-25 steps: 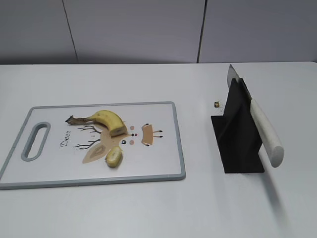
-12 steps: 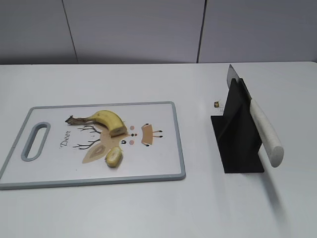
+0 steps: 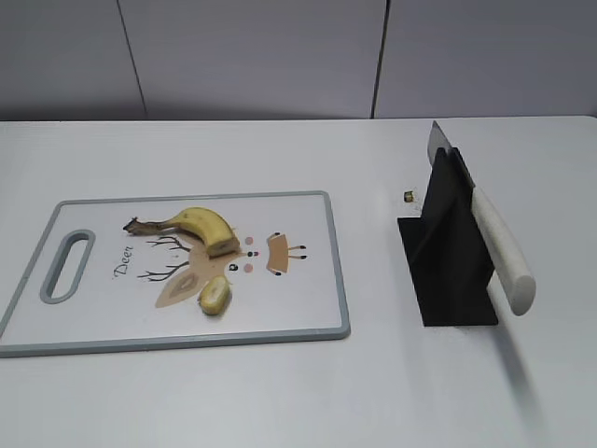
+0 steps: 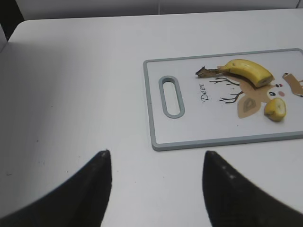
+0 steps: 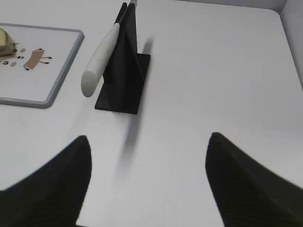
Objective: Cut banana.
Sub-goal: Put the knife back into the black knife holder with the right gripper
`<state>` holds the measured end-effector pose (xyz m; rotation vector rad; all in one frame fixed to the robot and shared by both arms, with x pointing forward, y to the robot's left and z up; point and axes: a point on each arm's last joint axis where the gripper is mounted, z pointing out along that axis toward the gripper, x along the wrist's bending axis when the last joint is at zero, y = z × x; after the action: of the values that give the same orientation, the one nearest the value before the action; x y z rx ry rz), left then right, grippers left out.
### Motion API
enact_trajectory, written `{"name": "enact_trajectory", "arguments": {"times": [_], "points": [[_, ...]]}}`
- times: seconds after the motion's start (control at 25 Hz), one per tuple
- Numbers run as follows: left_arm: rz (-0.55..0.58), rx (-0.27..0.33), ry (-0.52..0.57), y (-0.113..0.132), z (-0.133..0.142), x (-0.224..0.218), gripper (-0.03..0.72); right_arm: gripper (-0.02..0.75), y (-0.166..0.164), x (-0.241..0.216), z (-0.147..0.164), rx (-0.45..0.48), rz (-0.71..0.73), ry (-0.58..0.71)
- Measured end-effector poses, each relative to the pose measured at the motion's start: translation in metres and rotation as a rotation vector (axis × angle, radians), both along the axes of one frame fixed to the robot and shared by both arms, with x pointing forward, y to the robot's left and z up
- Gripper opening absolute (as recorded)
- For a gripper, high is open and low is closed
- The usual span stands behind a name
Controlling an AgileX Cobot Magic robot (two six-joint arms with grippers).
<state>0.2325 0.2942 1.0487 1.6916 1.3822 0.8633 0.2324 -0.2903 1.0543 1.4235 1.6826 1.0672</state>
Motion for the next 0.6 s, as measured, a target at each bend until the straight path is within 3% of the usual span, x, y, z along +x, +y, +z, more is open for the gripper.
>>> {"name": "enact_trajectory", "arguments": {"times": [0.6], "points": [[0.005,-0.004,0.001,0.0002,0.0000,0.0000,0.588,0.570,0.0000,0.0000,0.0000,0.001,-0.002,0.000]]}}
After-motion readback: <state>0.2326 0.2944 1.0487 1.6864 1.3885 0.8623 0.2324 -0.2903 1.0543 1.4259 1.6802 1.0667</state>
